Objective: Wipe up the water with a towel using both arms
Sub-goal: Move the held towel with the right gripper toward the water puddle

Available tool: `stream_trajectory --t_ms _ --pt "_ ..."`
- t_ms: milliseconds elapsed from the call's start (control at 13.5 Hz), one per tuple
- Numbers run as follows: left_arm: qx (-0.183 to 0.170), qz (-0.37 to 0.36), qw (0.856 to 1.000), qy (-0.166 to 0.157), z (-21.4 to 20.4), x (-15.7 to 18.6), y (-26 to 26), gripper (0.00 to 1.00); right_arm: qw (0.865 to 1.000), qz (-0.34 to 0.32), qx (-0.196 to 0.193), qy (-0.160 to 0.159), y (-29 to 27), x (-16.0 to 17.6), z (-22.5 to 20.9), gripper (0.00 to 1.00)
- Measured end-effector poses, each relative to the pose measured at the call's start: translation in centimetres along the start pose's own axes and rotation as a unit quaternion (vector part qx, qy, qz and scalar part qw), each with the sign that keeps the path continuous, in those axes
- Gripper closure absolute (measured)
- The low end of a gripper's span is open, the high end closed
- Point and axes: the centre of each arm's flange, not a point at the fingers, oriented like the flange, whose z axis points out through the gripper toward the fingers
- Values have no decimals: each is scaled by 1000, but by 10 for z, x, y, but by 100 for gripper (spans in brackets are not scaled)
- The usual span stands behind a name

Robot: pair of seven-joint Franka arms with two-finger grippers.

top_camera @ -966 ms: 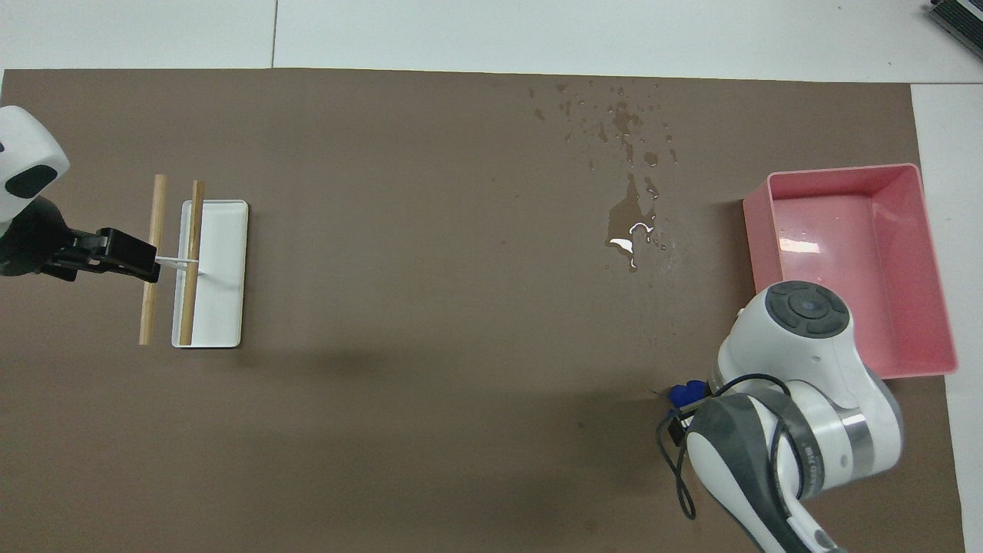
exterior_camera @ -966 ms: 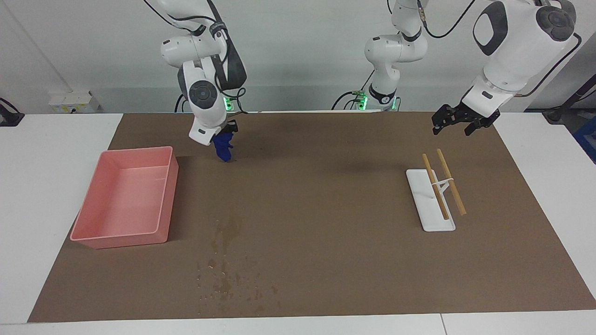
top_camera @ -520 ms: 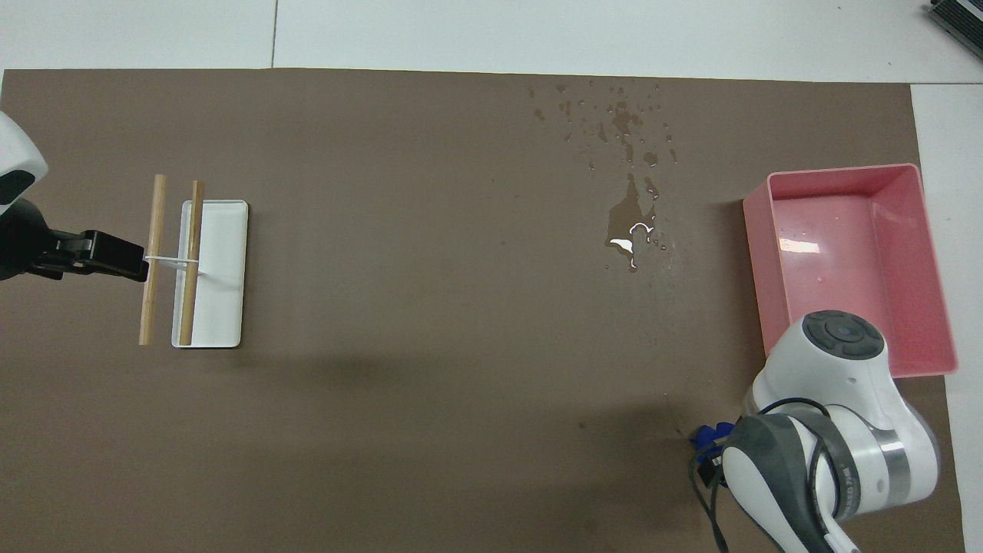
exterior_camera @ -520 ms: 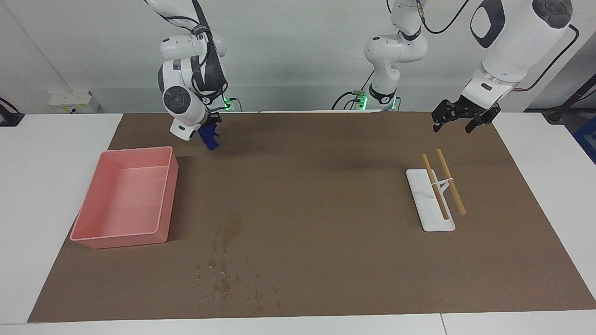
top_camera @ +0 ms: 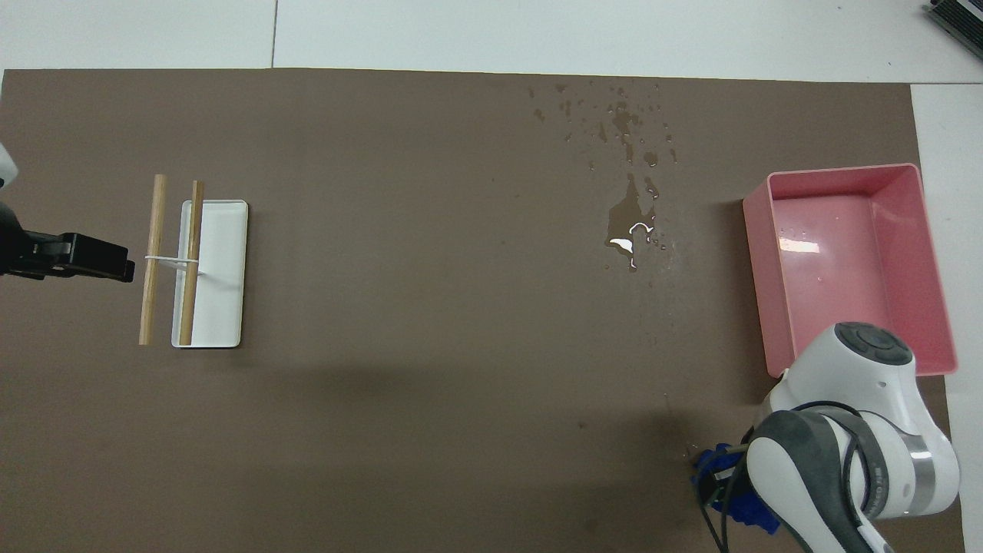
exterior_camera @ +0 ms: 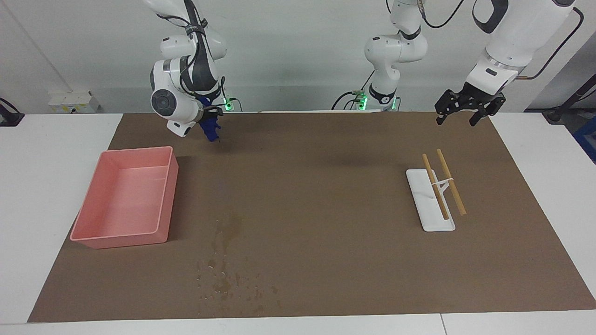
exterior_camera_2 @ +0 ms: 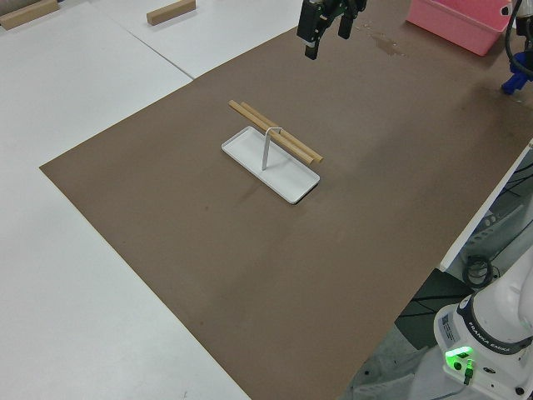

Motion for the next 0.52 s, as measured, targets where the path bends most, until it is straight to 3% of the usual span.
stream_trajectory --t_ms 149,520 --pt "0 0 1000 0 0 0 0 0 1000 2 2 27 -8 7 0 81" --pt "0 2 1000 -1 0 0 2 0 997 -2 -37 71 -51 19 31 81"
